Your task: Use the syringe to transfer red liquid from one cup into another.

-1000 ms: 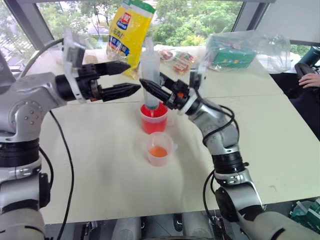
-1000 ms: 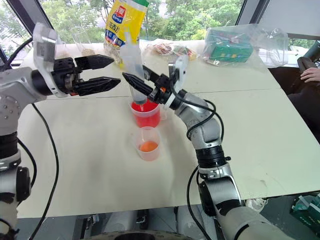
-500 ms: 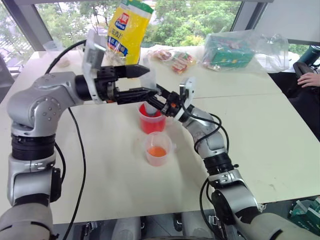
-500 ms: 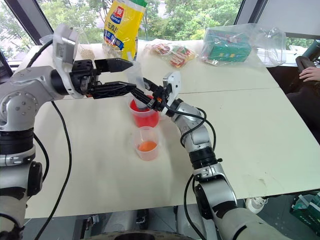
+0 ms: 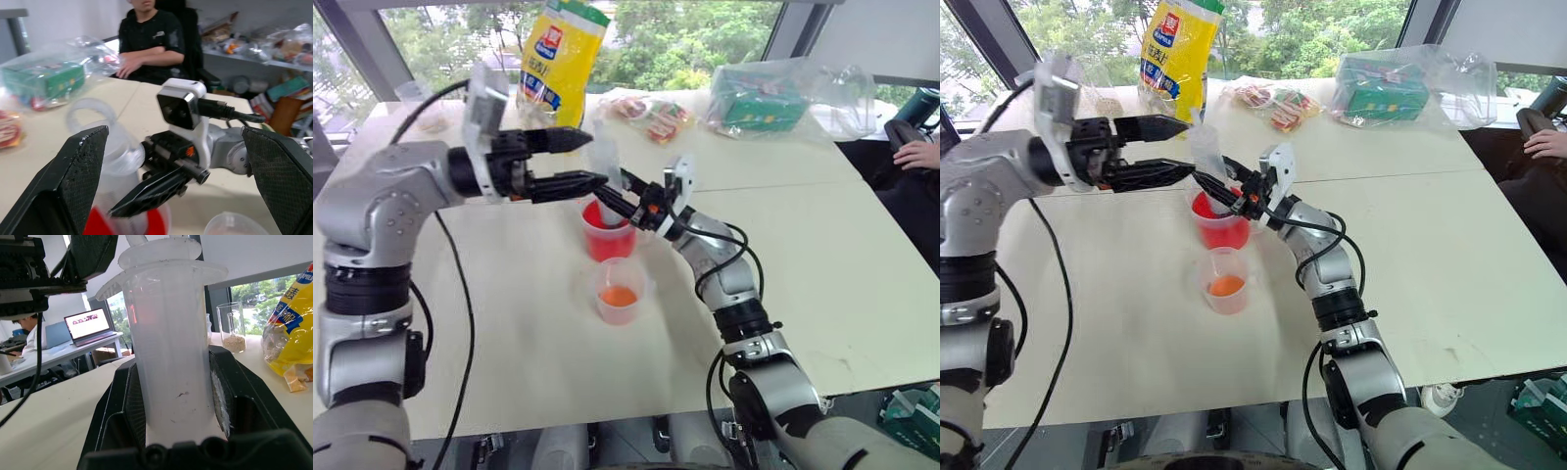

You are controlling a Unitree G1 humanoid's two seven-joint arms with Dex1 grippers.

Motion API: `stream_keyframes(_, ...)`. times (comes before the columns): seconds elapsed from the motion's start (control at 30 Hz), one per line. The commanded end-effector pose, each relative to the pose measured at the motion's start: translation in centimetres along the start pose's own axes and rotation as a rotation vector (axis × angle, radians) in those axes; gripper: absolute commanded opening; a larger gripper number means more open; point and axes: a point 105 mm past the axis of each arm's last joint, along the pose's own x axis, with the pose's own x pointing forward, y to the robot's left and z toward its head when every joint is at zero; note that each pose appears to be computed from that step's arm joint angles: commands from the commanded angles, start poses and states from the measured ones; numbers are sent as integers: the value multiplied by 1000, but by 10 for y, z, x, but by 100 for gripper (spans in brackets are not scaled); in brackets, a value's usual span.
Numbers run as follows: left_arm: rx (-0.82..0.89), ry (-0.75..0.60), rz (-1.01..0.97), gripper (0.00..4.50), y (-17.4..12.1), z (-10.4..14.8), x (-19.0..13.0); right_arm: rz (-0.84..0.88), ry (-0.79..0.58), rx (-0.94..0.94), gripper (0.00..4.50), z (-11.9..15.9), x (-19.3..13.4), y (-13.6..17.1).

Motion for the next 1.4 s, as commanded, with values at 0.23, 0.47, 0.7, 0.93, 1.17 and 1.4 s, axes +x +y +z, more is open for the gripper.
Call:
stream_keyframes(0.23, 1, -37, -17, 450, 4, -2, 15, 33, -33, -28, 144, 10, 4, 5)
stream_keyframes(0.47, -18, -57, -28, 450, 13, -8, 30, 42, -32, -35, 144, 11, 6, 8)
stream_keyframes(0.7, -24, -72, -29, 178, 16, -9, 37, 54, -25, -35, 144, 10, 7, 12)
stream_keyframes(0.93, -26, -72, -28, 2, 16, -11, 38, 71, -14, -29, 144, 8, 5, 16)
stream_keyframes(1.17, 10, -92, -5, 2, 18, -2, 38, 87, 3, -11, 144, 5, 2, 18)
stream_keyframes(1.4, 47, -124, 27, 2, 23, 13, 34, 100, 20, 11, 144, 0, 2, 21)
